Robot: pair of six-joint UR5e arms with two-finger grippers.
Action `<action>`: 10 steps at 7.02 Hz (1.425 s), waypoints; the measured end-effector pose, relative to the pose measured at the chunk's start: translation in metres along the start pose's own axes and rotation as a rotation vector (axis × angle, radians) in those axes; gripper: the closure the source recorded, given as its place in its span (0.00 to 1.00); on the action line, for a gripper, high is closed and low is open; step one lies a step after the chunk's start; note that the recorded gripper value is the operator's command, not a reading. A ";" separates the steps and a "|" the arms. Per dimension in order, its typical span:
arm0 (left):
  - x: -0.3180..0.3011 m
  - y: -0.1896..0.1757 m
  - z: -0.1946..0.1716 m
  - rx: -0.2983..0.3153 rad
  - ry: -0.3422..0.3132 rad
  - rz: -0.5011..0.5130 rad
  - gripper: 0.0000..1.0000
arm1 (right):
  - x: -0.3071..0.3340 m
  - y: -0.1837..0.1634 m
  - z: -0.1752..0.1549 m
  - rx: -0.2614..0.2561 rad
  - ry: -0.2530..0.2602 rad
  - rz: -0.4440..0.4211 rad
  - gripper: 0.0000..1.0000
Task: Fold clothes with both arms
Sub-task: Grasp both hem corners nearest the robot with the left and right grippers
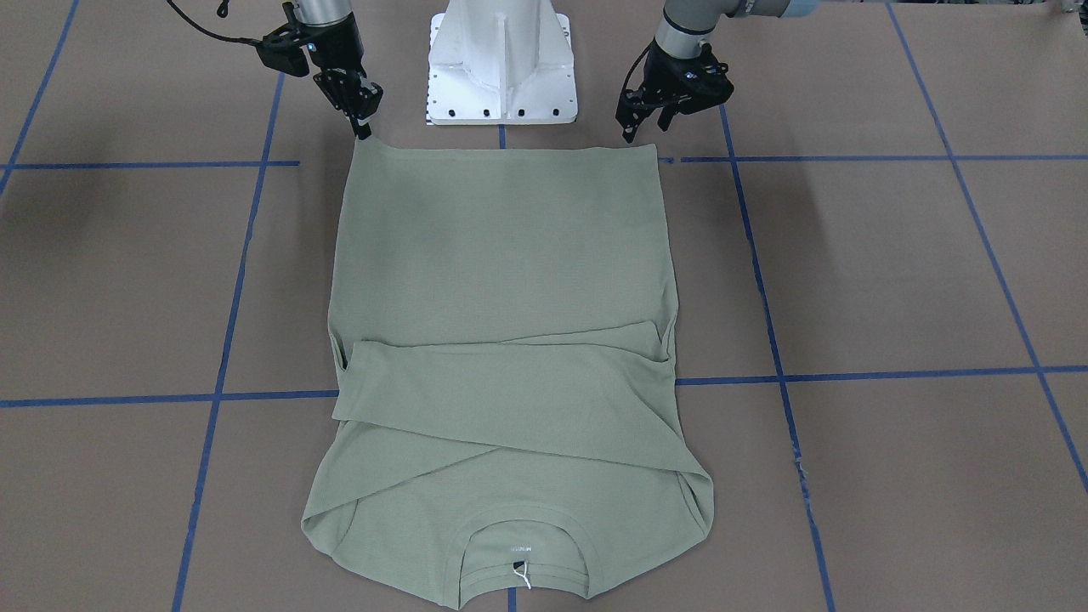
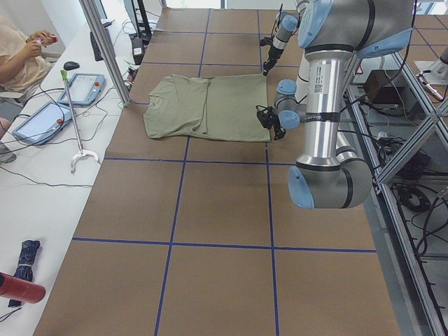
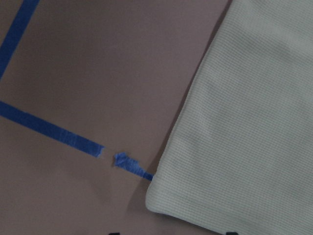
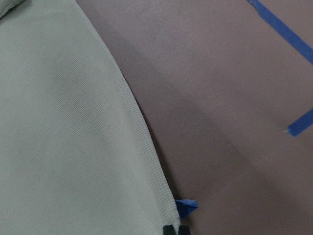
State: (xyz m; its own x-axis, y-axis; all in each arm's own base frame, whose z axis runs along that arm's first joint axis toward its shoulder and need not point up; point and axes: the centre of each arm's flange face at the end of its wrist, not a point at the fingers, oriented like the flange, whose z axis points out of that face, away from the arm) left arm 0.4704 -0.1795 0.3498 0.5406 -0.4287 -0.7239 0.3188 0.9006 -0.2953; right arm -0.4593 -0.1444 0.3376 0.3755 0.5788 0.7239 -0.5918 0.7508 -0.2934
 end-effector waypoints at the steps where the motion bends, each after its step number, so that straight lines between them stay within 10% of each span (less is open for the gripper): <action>1: 0.000 0.000 0.001 0.008 0.000 0.000 0.28 | 0.002 -0.001 0.001 0.003 0.004 -0.002 1.00; 5: -0.002 -0.004 0.009 0.038 -0.047 0.004 0.38 | 0.005 -0.002 0.003 0.007 0.010 -0.005 1.00; 10: 0.011 0.000 0.015 0.036 -0.040 0.003 1.00 | 0.005 -0.002 0.003 0.009 0.010 -0.006 1.00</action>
State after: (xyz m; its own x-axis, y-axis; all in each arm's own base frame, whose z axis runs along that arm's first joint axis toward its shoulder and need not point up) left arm 0.4877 -0.1856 0.3513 0.5719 -0.4289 -0.6992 0.3446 0.8992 -0.2697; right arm -0.4584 -0.1439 0.3440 0.3860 0.5775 0.7194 -0.5956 0.7515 -0.2837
